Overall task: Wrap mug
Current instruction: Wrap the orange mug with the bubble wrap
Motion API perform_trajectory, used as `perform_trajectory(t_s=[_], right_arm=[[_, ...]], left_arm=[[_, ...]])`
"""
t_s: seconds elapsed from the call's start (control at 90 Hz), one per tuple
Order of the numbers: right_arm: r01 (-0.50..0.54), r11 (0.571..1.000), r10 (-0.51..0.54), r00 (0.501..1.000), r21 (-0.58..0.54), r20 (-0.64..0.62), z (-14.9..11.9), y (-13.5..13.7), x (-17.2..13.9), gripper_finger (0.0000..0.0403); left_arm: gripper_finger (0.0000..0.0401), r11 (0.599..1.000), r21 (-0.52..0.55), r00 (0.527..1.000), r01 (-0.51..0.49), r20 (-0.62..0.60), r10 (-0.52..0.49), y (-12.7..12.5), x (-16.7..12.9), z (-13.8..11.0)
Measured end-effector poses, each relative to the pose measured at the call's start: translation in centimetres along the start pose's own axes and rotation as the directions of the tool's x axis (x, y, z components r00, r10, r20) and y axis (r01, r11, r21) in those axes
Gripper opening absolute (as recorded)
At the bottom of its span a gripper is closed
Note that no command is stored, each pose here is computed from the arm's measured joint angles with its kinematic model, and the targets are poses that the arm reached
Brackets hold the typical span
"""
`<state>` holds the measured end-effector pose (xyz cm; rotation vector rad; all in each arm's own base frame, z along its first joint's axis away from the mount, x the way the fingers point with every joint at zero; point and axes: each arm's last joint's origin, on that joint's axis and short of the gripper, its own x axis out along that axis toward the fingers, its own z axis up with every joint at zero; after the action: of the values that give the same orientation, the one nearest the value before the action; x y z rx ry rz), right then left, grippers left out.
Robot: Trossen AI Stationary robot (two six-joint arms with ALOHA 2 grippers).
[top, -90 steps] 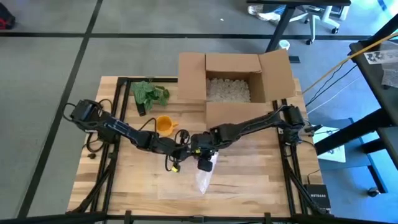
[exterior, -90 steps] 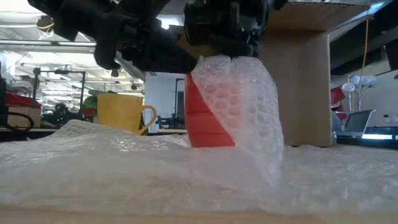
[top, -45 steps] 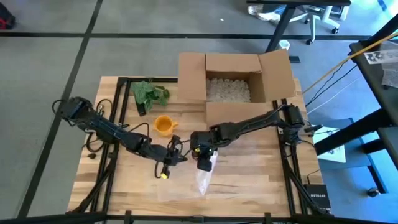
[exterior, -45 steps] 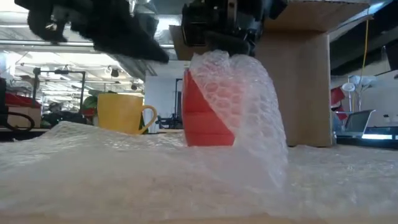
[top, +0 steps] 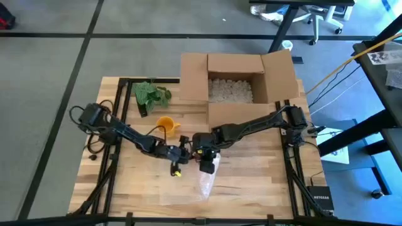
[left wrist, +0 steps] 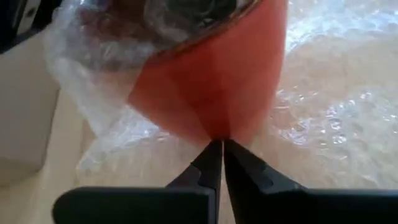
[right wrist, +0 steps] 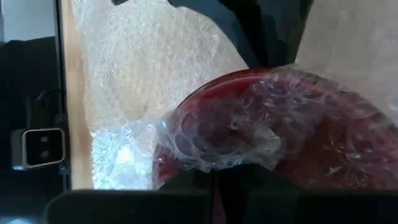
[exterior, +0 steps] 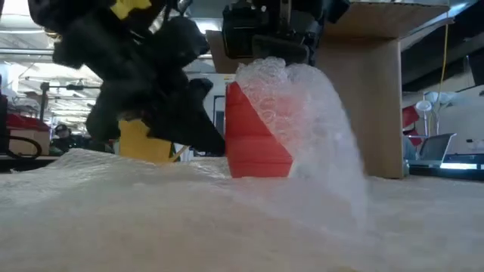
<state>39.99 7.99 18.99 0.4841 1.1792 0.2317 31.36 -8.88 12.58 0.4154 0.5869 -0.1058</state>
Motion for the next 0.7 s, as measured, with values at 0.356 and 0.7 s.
perform_trajectory(t_s=[0.356, 0.7], right_arm=[[-0.017, 1.000, 0.017, 0.999, 0.000, -0.040, -0.9, 1.3, 0.6, 0.0000], [0.002, 0.999, -0.001, 1.000, 0.038, -0.028, -2.7, -0.2, 2.3, 0.0000]], left_arm=[[0.0000, 0.997, 0.034, 0.997, 0.063, 0.040, -0.065, -0.9, 1.0, 1.6], [0.0000, 0.995, -0.010, 0.988, 0.097, -0.116, -0.097, -0.8, -0.8, 1.2]])
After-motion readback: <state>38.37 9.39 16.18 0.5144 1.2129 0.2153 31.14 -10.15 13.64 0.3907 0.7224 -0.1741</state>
